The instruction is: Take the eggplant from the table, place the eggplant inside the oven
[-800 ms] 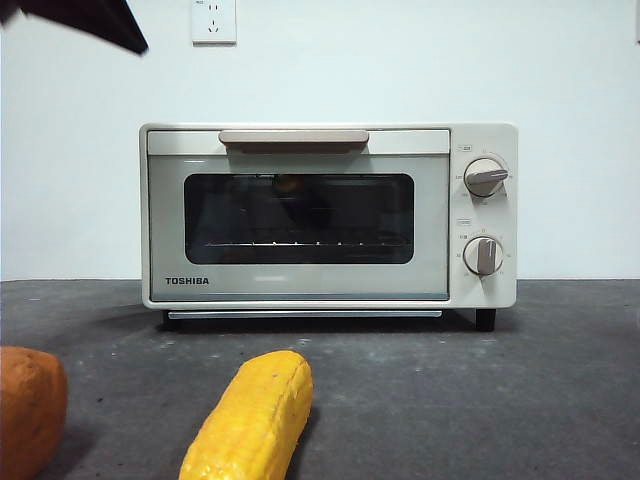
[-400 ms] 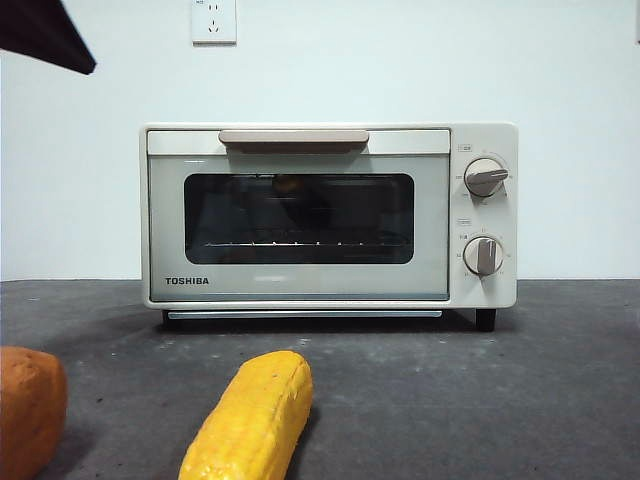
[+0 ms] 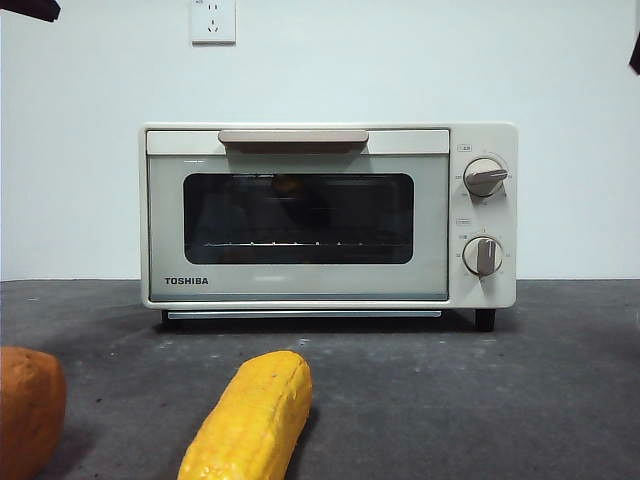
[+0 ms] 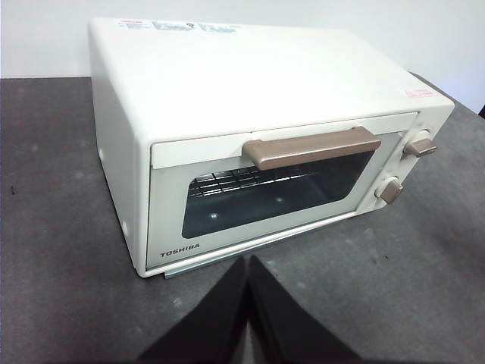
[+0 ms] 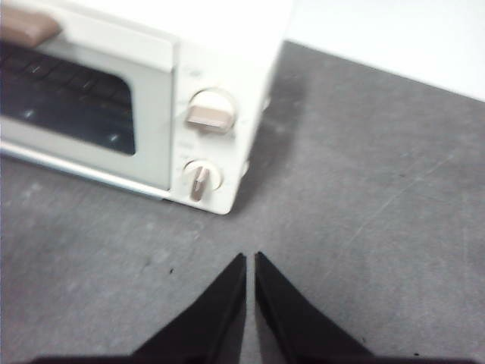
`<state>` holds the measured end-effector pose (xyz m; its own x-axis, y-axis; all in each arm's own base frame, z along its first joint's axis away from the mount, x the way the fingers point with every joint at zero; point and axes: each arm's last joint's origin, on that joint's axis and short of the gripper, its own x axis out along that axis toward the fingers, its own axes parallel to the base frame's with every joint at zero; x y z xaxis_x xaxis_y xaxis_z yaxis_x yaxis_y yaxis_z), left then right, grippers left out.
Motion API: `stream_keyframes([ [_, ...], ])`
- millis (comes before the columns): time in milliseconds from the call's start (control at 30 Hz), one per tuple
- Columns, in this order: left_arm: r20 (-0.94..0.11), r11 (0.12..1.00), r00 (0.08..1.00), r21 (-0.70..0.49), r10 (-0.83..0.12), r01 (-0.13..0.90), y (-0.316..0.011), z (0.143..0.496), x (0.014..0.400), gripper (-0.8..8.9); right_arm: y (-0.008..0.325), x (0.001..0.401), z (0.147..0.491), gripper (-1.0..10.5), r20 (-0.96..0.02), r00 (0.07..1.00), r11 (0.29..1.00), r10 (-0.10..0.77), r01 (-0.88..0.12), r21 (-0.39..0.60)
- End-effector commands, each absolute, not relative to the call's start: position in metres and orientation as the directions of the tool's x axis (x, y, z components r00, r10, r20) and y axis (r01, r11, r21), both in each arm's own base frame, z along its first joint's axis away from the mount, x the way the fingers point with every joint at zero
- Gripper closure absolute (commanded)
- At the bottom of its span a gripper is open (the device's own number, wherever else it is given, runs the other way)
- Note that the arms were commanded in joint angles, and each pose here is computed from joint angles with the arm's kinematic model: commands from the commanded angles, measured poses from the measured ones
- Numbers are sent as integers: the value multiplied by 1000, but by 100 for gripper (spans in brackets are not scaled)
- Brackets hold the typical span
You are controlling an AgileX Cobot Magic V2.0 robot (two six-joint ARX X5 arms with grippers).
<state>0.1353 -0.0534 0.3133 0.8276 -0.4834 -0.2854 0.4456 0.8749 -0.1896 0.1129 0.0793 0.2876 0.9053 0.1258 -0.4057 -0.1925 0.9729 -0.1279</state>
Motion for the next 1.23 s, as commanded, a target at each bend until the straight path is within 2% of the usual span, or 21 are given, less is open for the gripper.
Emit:
stream_keyframes([
  [33,-276,873,829,-194,-486,447,-54,315,137,806,80,113,292,943,-386,913,977,129,-184,-110],
  [333,-285,873,825,-195,-487,448,-55,314,138,806,77,111,295,943,-361,927,982,102,-152,-113],
  [433,-240,875,843,-187,-482,447,-50,320,126,806,76,111,295,943,-359,929,983,92,-143,-116],
  [467,-207,874,850,-165,-484,458,-48,324,119,806,76,111,295,943,-357,930,984,83,-134,-120],
  [500,-168,878,862,-64,-478,474,-44,328,111,806,76,111,295,943,-355,931,984,79,-130,-121],
  [600,-65,887,892,93,-447,452,-32,328,89,806,75,111,295,943,-349,935,986,55,-107,-130],
  [767,42,946,951,121,-307,300,-17,284,76,806,75,111,295,943,-345,938,987,39,-91,-136],
  [867,50,962,967,122,-251,243,-13,252,77,806,75,111,295,943,-345,938,987,40,-92,-136],
  [1067,-36,978,984,112,-176,179,-8,196,86,806,75,111,295,943,-345,938,987,38,-90,-136],
  [1233,-112,982,983,97,-148,159,-7,170,92,806,75,111,295,943,-345,938,987,37,-90,-137],
])
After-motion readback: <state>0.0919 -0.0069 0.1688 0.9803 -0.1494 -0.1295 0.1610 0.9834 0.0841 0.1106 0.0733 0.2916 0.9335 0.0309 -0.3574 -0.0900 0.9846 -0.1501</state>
